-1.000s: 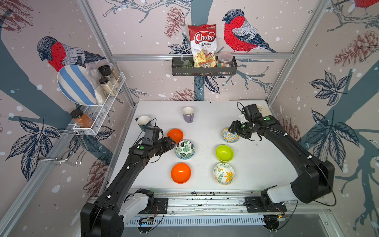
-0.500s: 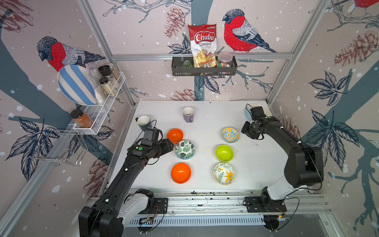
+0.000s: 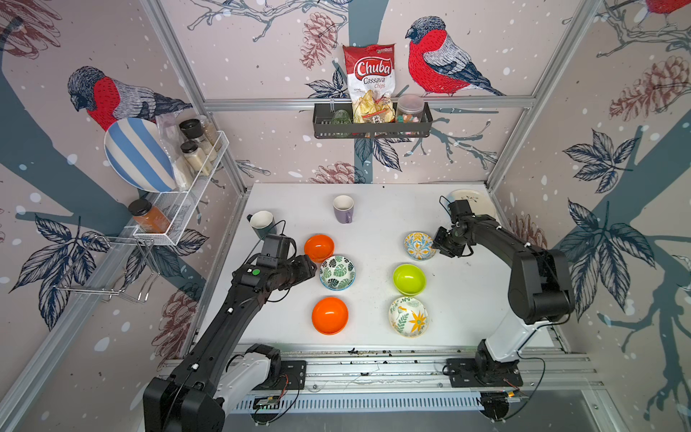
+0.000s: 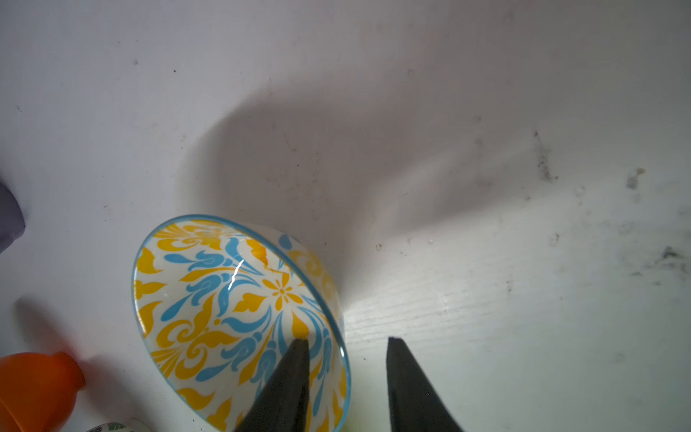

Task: Stack the bowls
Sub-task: Pick up the bowl from the center of the board.

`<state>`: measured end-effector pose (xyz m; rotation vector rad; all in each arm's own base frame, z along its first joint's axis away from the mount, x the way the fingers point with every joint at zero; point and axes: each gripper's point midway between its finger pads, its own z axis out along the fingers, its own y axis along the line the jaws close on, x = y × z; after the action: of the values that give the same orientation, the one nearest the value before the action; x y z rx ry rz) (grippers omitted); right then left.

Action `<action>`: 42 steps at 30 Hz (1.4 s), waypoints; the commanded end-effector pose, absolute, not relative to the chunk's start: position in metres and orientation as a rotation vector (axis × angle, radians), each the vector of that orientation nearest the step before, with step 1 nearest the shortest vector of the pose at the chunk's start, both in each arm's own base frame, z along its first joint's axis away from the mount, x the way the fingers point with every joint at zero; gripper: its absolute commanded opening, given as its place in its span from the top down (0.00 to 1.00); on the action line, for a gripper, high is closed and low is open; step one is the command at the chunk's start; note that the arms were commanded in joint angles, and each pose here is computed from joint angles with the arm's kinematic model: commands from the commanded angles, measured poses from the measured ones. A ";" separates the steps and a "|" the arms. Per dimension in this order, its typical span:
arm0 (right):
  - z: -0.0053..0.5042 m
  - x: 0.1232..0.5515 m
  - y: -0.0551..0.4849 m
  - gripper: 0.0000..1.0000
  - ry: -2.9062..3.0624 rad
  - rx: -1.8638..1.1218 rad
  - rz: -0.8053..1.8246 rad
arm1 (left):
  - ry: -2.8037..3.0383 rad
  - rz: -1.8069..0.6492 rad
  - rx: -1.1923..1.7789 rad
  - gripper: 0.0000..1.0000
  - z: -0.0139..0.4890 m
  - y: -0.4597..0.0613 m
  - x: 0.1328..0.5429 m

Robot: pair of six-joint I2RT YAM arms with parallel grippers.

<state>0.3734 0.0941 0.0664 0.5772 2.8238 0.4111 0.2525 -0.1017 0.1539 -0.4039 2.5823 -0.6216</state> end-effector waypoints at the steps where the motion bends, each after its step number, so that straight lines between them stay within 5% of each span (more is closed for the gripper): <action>1: 0.061 0.372 0.098 0.68 2.838 0.545 0.421 | 2.582 -0.600 -0.385 0.37 0.157 -0.099 0.252; 20: 0.059 0.371 0.101 0.88 2.842 0.539 0.432 | 2.601 -0.584 -0.396 0.37 0.149 -0.097 0.250; 23: 0.061 0.370 0.101 1.00 2.842 0.557 0.461 | 2.600 -0.584 -0.397 0.37 0.150 -0.097 0.250; 42: 0.144 0.370 0.112 1.00 2.669 0.585 0.734 | 2.607 -0.647 -0.358 0.37 0.173 -0.106 0.252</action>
<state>0.3766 0.1002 0.1266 0.6247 2.6788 0.6760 0.2531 -0.1034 0.1641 -0.3805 2.5949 -0.6234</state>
